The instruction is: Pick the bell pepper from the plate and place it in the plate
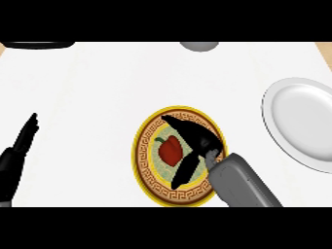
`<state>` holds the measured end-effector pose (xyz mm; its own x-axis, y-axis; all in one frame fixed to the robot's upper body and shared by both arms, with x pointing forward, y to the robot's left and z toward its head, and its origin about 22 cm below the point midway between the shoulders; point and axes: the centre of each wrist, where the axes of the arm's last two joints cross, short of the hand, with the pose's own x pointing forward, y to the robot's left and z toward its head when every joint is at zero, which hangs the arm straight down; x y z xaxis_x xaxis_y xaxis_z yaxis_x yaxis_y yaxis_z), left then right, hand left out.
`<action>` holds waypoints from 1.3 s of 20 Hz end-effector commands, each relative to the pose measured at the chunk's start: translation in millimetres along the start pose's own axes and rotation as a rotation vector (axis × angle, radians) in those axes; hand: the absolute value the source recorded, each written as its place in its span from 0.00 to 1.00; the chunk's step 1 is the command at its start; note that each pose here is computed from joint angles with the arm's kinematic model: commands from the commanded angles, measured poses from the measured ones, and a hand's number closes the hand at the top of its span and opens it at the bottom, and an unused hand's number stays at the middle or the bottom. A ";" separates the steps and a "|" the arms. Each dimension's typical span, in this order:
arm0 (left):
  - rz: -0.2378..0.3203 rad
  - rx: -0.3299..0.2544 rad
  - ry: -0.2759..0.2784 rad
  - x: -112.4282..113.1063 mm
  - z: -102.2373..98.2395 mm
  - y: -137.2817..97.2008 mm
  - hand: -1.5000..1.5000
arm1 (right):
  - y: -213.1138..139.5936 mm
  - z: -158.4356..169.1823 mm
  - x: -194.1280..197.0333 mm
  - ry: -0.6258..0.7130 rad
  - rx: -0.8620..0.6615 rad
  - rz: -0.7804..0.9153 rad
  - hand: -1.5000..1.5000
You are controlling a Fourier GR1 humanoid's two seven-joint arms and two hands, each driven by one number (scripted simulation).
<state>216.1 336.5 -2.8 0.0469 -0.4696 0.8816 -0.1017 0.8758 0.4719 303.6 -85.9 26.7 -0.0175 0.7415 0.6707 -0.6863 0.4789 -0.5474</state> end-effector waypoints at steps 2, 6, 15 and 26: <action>0.001 0.002 -0.010 19.2 -1.2 15.1 0.50 | -3.3 -12.7 -11.3 -0.066 -0.019 -0.032 1.00; -0.003 0.000 0.003 0.1 -5.5 1.8 0.50 | 13.6 -15.5 -12.8 -0.082 -0.034 -0.030 1.00; 0.004 0.072 0.044 -10.2 14.7 11.0 0.50 | -173.8 151.1 -202.8 0.404 -0.367 0.228 1.00; 0.011 0.047 0.017 -10.6 17.2 13.3 0.50 | -247.3 343.9 -284.1 0.429 -0.804 0.353 1.00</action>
<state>200.7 346.9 -3.9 0.0595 -0.4550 0.8885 -0.1536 0.8753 0.4585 262.0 -531.0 117.9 0.2473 0.9311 0.2682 -0.1247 0.3051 -0.9441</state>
